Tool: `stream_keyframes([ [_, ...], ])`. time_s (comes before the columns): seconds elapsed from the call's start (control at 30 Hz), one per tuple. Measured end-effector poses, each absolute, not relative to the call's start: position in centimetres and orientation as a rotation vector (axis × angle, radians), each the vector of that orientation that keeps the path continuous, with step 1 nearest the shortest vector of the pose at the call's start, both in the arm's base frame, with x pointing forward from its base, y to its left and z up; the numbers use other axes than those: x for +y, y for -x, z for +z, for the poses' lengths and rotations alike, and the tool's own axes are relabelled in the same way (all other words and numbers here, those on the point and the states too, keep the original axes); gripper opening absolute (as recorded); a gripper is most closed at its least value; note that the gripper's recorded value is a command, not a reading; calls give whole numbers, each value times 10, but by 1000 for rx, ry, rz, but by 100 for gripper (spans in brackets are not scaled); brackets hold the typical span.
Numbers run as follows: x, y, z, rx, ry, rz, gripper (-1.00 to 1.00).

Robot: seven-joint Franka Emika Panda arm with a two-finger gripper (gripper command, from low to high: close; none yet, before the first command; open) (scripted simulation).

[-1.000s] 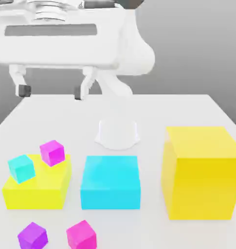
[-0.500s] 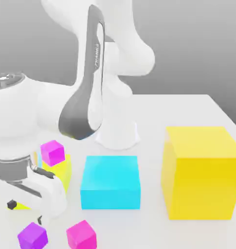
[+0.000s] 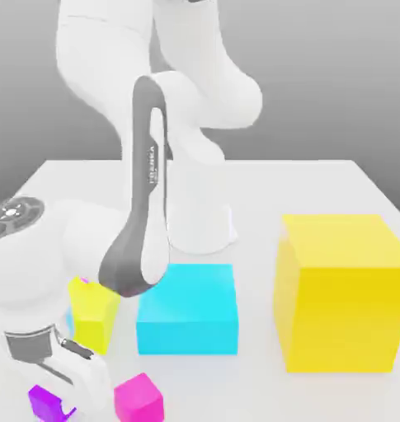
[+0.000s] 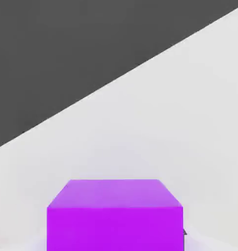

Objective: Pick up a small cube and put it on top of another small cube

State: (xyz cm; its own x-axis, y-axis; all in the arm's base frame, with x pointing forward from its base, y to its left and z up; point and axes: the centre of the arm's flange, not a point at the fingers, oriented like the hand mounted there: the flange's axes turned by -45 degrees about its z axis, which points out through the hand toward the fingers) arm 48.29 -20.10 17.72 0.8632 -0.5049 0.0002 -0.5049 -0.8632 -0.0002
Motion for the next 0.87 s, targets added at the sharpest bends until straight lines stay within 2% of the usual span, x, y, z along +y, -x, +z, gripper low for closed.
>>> stream_keyframes([
  [0.2, -234, -436, 241, 1276, 2865, -2, -100],
  [0.5, -269, -336, 310, 2014, 2404, -1, -100],
  [0.57, -271, -322, 309, 2112, 2321, -2, -100],
  [0.67, -272, -318, 275, 2140, 2297, -2, -100],
  [0.7, -271, -317, 263, 2142, 2296, -2, 100],
  [0.87, -271, -317, 263, 2142, 2296, -2, 100],
])
